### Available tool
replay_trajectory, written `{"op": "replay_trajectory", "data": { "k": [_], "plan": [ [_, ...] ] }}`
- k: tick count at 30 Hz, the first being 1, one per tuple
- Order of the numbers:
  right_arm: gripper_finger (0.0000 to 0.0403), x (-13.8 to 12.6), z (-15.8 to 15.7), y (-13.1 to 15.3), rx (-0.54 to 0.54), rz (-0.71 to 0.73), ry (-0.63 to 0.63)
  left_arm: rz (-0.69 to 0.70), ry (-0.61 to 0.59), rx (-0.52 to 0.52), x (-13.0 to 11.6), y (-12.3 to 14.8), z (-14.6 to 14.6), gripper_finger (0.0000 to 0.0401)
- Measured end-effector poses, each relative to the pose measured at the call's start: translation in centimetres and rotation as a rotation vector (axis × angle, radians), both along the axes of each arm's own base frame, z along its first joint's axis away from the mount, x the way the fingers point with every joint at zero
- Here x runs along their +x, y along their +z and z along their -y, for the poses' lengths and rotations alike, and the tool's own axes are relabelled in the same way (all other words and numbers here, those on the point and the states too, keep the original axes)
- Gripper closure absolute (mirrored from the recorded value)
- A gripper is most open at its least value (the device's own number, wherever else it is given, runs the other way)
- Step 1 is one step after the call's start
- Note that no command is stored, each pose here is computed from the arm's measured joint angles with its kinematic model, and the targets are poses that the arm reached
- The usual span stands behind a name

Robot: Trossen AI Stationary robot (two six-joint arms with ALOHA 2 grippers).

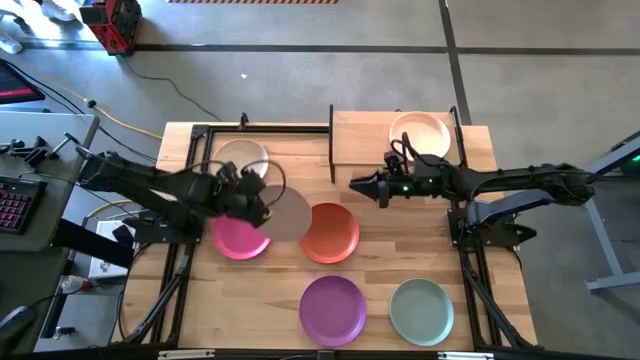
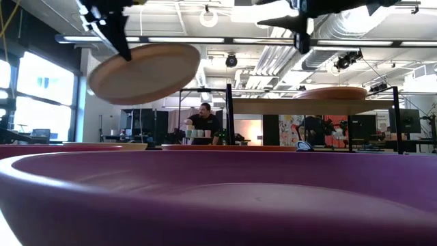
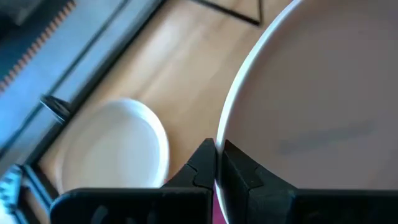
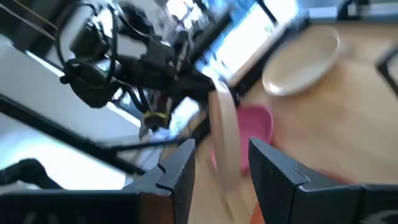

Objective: Place and stack plates onto a shelf
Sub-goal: Stack the gray plate on top of the light yellow plate on the shelf

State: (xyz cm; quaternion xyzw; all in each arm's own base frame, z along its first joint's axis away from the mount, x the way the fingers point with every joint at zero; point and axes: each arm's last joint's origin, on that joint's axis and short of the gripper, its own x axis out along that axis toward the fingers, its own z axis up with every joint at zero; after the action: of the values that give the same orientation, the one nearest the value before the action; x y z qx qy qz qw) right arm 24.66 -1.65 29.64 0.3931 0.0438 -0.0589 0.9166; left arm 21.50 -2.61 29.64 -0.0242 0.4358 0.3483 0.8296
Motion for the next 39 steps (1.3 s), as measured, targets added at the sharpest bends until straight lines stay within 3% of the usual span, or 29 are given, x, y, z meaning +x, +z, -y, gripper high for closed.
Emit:
{"op": "replay_trajectory", "data": {
  "k": [7,13,17,24,31,39],
  "plan": [
    [0.0265,1.6,0.9,1.3,-0.239,0.138,-0.035,0.027,0.010,0.114,1.1,2.9,-3.4,0.0400],
    [0.0265,3.5,2.1,4.2,-0.521,0.106,-0.097,0.074,0.010,0.211,1.8,5.3,-5.7,0.0400],
    [0.0265,4.8,3.1,6.5,-0.647,0.007,-0.163,0.101,0.037,0.272,2.0,6.5,-7.1,0.0400],
    [0.0265,7.2,4.4,7.6,-0.693,-0.261,-0.221,0.127,0.138,0.349,1.9,7.2,-8.9,0.0400],
    [0.0265,9.5,5.1,6.6,-0.717,-0.376,-0.291,0.175,0.158,0.350,2.0,7.6,-9.8,0.0400],
    [0.0265,9.8,5.5,6.2,-0.705,-0.407,-0.360,0.234,0.142,0.341,2.4,8.0,-10.0,0.0400]
  ]
}}
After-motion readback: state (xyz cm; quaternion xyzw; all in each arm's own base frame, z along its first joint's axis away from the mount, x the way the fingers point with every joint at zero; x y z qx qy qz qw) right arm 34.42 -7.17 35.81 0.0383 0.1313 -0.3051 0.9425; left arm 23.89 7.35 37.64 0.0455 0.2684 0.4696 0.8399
